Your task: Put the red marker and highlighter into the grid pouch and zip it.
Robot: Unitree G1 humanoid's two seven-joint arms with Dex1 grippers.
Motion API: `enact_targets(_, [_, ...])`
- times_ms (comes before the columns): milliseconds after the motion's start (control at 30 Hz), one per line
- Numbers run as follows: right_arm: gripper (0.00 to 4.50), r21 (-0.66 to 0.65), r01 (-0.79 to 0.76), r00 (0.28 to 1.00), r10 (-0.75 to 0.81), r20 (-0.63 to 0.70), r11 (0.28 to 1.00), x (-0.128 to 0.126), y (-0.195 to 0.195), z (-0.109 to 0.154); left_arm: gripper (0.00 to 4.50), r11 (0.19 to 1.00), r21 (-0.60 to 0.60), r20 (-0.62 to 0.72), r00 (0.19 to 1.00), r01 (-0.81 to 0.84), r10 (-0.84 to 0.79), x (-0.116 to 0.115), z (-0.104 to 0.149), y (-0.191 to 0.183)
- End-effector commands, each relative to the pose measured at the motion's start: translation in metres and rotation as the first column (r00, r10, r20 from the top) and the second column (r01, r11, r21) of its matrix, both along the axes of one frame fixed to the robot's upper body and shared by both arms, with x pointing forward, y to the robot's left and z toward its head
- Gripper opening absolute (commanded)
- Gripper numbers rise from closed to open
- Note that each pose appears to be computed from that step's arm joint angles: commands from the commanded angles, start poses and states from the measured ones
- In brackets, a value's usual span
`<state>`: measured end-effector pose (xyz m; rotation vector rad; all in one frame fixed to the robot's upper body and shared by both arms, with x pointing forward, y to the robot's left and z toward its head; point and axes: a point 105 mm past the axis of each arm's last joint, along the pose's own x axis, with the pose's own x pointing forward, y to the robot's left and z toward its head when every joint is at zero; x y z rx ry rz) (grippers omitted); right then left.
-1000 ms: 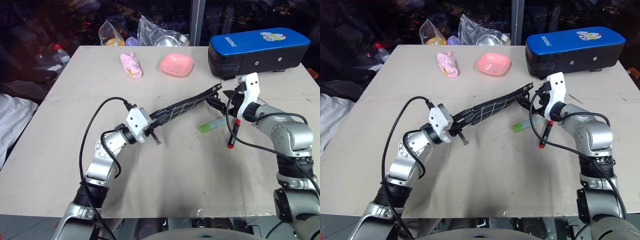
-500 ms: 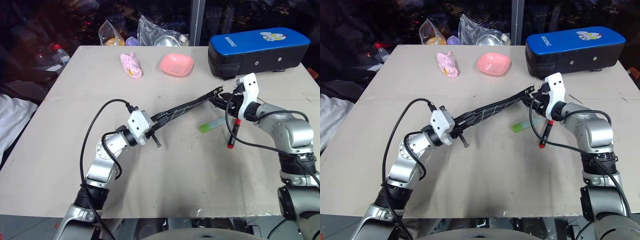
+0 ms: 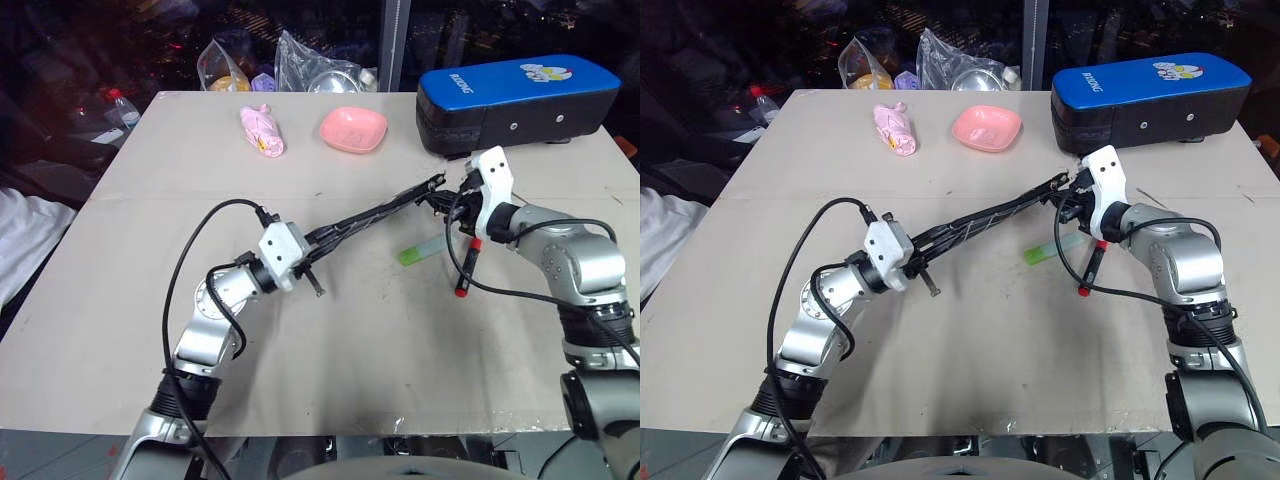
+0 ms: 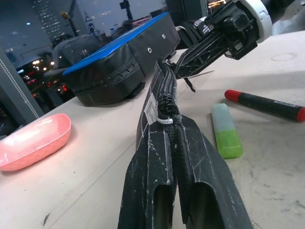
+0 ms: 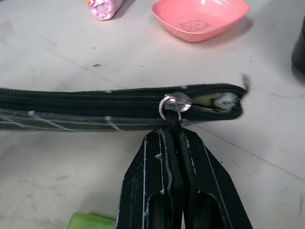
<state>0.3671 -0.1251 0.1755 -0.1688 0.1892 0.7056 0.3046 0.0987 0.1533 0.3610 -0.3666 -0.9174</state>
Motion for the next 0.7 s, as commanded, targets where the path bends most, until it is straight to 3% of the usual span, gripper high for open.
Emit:
enact_targets(33, [0.04, -0.075, -0.075, 0.989, 0.084, 0.119, 0.994, -0.007, 0.013, 0.022, 0.00, 1.000, -0.011, 0.061, 0.998, 0.002, -0.001, -0.003, 0.014, -0.004])
enact_targets(400, [0.04, -0.178, -0.196, 0.963, 0.224, 0.152, 0.964, -0.025, 0.034, 0.028, 0.00, 0.999, -0.010, 0.075, 0.996, -0.042, 0.043, 0.000, 0.012, -0.006])
enact_targets(700, [0.04, -0.186, -0.175, 0.968, 0.203, 0.145, 0.967, -0.023, 0.027, 0.027, 0.00, 0.980, -0.077, 0.120, 0.974, -0.183, 0.192, 0.013, 0.022, 0.008])
